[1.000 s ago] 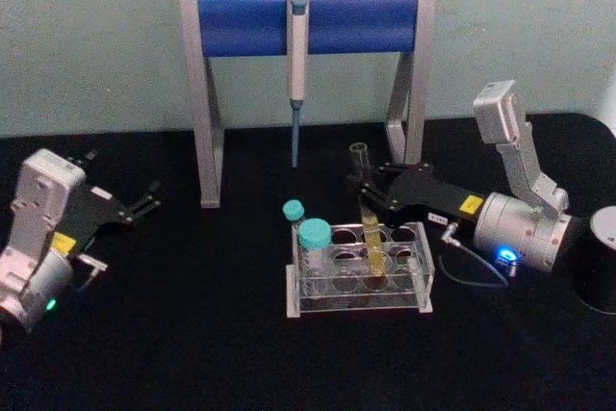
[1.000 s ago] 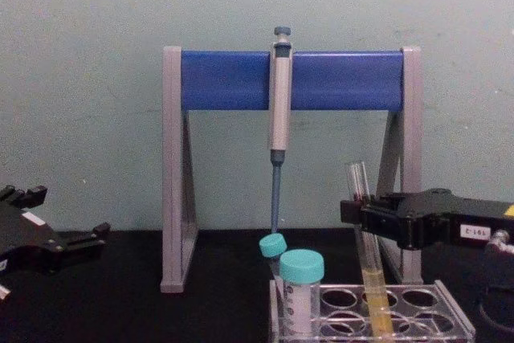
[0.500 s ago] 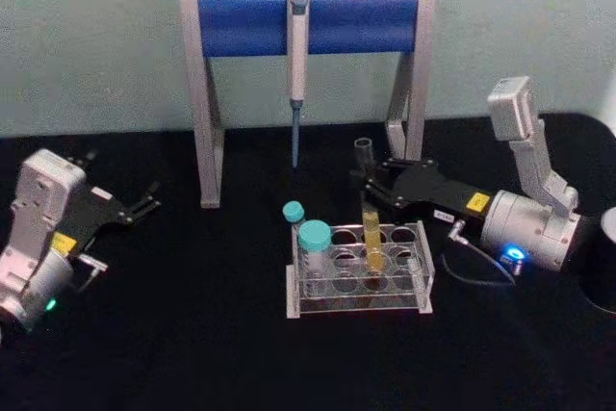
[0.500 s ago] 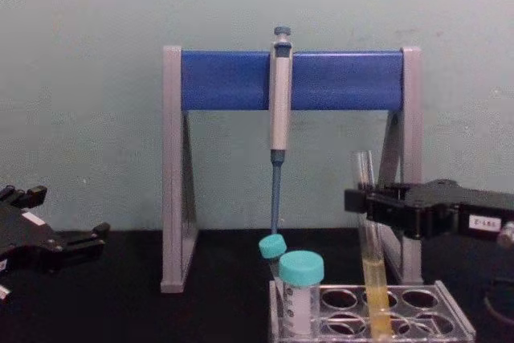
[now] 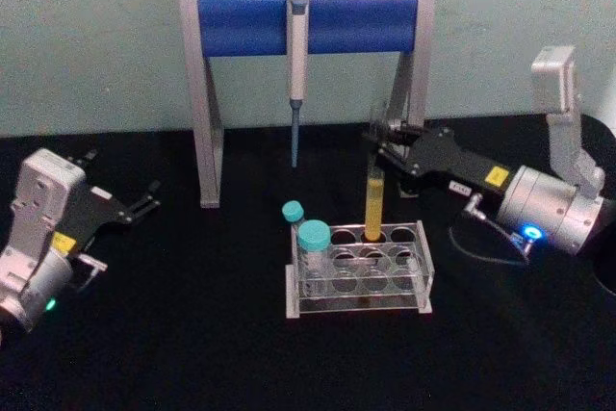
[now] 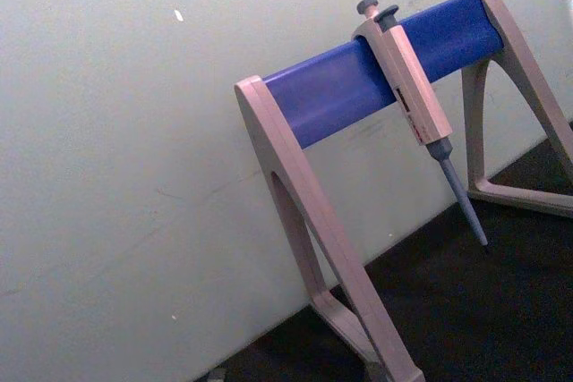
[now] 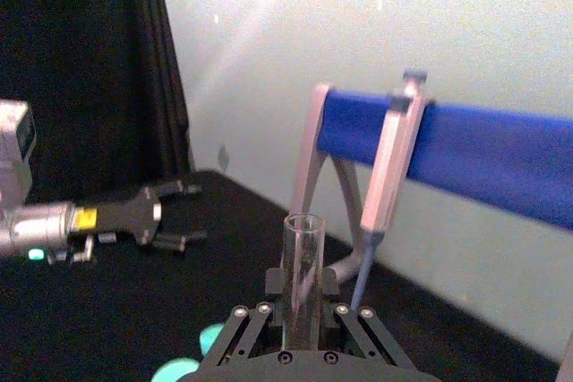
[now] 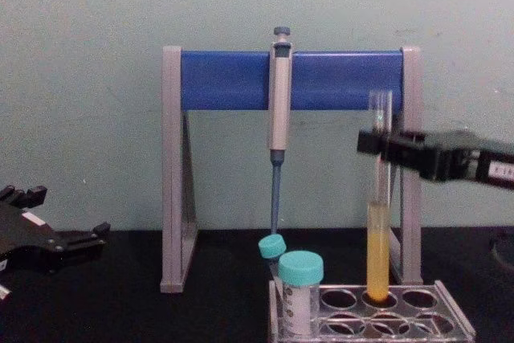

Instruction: Pick up the test tube from the test tube rack, shake it, then place it back into the test tube rack.

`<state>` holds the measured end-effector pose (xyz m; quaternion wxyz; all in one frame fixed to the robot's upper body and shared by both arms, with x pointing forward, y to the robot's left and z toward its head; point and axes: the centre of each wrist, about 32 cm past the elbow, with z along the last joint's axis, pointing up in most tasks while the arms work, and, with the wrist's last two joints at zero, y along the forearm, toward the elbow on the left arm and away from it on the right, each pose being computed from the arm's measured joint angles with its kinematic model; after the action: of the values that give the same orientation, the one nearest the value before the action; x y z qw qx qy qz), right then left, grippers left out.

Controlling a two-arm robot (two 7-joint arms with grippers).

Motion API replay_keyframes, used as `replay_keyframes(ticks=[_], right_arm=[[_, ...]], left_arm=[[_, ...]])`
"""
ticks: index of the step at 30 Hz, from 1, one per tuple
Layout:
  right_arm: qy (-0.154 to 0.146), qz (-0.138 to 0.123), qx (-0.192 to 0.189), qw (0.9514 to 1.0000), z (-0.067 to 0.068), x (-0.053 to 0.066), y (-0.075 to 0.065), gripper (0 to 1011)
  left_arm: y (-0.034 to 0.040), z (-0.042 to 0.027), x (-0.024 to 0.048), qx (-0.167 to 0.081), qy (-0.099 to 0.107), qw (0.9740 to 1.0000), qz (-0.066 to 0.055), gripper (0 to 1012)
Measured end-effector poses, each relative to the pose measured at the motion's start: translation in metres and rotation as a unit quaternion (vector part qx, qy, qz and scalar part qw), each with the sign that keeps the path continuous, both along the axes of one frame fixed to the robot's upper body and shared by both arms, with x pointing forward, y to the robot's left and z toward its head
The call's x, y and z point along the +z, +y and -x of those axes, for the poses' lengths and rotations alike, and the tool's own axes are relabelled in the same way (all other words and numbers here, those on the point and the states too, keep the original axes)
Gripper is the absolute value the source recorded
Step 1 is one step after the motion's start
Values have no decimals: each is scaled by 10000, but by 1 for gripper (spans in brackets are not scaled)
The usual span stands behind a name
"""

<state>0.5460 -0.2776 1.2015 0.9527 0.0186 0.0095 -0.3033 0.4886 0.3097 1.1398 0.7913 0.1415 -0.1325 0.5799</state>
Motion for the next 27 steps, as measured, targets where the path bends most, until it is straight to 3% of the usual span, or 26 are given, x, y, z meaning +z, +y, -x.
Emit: replay_keyframes(ticks=[8, 15, 27], right_arm=[[-396, -328, -80, 9986, -51, 114, -1, 232], [-732, -350, -226, 9964, -120, 121, 25, 232], [-819, -339, -272, 9957, -191, 123, 92, 232]], left_arm=[[0, 0, 0, 0, 0, 10000, 0, 1001], [0, 0, 0, 0, 0, 10000, 0, 1001], [0, 0, 0, 0, 0, 10000, 0, 1001]])
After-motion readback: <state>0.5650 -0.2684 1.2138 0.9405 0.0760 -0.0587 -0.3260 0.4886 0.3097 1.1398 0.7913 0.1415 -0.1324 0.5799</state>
